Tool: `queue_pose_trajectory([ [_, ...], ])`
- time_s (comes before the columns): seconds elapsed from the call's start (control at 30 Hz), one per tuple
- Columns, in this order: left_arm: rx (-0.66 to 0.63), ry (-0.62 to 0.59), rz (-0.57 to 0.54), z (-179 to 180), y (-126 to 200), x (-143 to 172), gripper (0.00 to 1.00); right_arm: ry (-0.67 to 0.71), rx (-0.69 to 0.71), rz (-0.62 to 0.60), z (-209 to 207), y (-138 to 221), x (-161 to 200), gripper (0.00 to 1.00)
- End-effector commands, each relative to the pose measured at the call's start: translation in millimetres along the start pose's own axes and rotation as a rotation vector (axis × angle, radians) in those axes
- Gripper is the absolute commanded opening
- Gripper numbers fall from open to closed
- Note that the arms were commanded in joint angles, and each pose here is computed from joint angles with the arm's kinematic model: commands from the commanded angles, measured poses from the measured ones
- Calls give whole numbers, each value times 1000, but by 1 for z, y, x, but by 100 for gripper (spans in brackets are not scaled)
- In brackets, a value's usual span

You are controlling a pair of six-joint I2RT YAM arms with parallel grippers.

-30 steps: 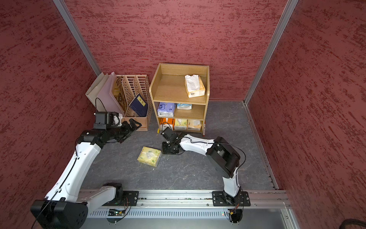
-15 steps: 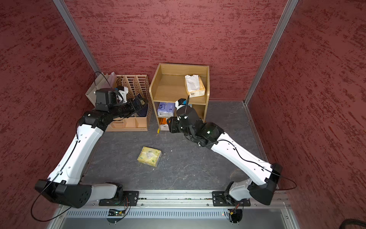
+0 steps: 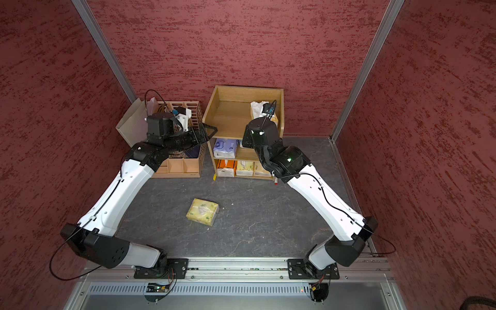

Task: Remove the tissue boxes from the shelf
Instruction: Pick up a box of tissues from the shelf.

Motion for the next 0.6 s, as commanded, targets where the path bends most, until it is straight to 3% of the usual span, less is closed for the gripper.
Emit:
queue_pose_trajectory([
  [0.0, 20, -50, -23, -10, 5, -5, 100, -27, 76, 2, -18, -6, -4, 48],
  [0.57, -2, -106, -3, -6, 4, -3, 100, -16, 115, 31, -22, -71, -4, 57],
])
Point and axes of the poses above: each gripper's point midway between its finger pads, its own y axis back along the fingers, its own z axis along the line the jaws close on, x = y × z, the point moved 5 cm from there along y, back along the fingers, and after that the axes turned 9 degrees about y, right-handed, at the moved point
